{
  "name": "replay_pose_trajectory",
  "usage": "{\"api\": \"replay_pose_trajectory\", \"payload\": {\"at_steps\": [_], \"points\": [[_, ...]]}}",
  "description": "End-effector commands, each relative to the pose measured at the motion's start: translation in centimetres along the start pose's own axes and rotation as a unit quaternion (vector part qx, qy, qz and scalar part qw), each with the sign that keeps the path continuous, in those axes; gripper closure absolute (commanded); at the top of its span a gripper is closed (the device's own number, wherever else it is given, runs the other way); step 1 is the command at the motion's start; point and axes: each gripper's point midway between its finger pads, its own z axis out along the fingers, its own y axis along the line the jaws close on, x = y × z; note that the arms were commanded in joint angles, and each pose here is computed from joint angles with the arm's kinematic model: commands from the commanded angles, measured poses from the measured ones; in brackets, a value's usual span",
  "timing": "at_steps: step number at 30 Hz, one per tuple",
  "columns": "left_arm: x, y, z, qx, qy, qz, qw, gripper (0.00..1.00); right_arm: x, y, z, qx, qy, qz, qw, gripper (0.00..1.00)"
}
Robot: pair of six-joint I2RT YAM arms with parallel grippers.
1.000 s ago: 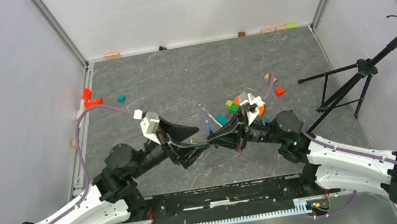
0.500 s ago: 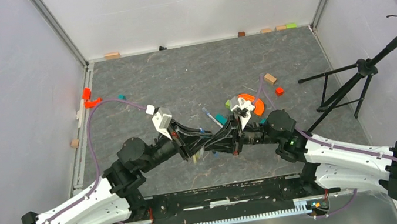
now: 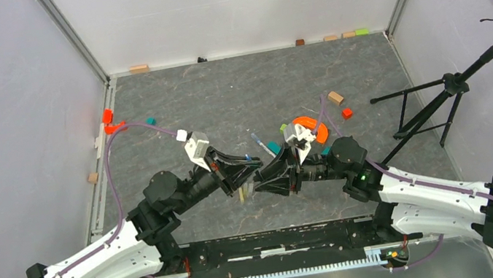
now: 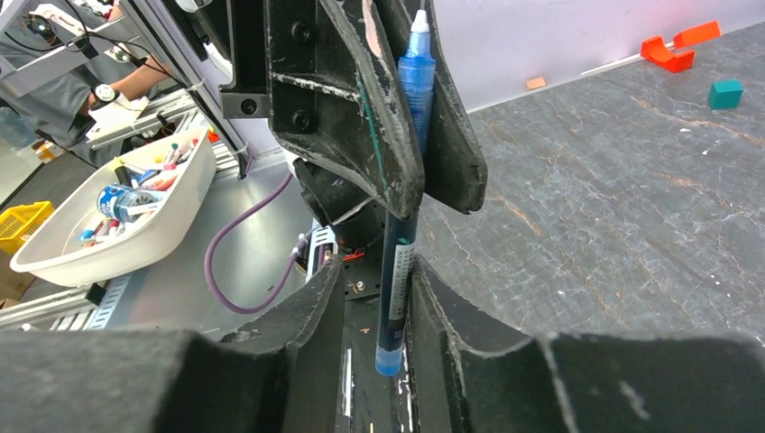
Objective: Insert the pens into the pen caps
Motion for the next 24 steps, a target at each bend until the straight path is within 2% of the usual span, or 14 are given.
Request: {"api": "replay_pose_trajectory", "payload": {"at_steps": [1,4,9,11,12,13,14,15,16,18,20,24], "points": [[-2.7,-1.5,0.3,0.020,-0.039,-0.010,0.999,0.98,-1.8,1.0,0.3,-0.020,-0.018,-0.023,0.999,0.68],[-2.5,-1.5,0.4,0.022,-0.034,-0.010,0.999,0.98,-2.0,0.9,0.5,-0.019,-0.018,-0.025,0.999,0.75],[-2.1,-1.5,0.6,0.024,-0.026,-0.011,0.999,0.98,-1.8,0.7,0.6,-0.017,-0.015,-0.023,0.999,0.97],[-1.7,-1.4,0.6,0.023,-0.019,-0.010,1.000,0.96,-1.6,0.6,0.6,-0.015,-0.014,-0.022,1.000,1.00],[-1.6,-1.3,0.6,0.020,-0.015,-0.010,1.000,0.82,-1.6,0.5,0.5,-0.011,-0.014,-0.022,1.000,1.00],[-1.4,-1.1,0.6,0.013,-0.007,-0.008,1.000,0.61,-1.4,0.3,0.4,-0.003,-0.013,-0.022,1.000,1.00],[-1.1,-0.7,0.5,0.004,0.000,-0.006,1.000,0.35,-1.5,-0.3,0.2,0.016,-0.014,-0.023,1.000,1.00],[-0.8,-0.3,0.3,-0.007,0.009,-0.004,1.000,0.24,-1.4,-1.0,-0.1,0.037,-0.011,-0.023,0.999,1.00],[-0.5,0.2,0.1,-0.021,0.016,-0.001,1.000,0.17,-1.5,-2.1,-0.4,0.073,-0.011,-0.026,0.997,1.00],[0.1,1.6,-0.8,-0.059,0.028,0.004,0.998,0.12,-1.1,-4.7,-1.7,0.159,0.002,-0.024,0.987,1.00],[0.8,2.8,-1.8,-0.090,0.041,0.007,0.995,0.11,-1.2,-7.5,-3.7,0.257,0.009,-0.022,0.966,1.00],[2.6,5.7,-3.6,-0.165,0.077,0.012,0.983,0.11,-1.1,-11.9,-9.3,0.437,0.014,-0.023,0.899,1.00]]}}
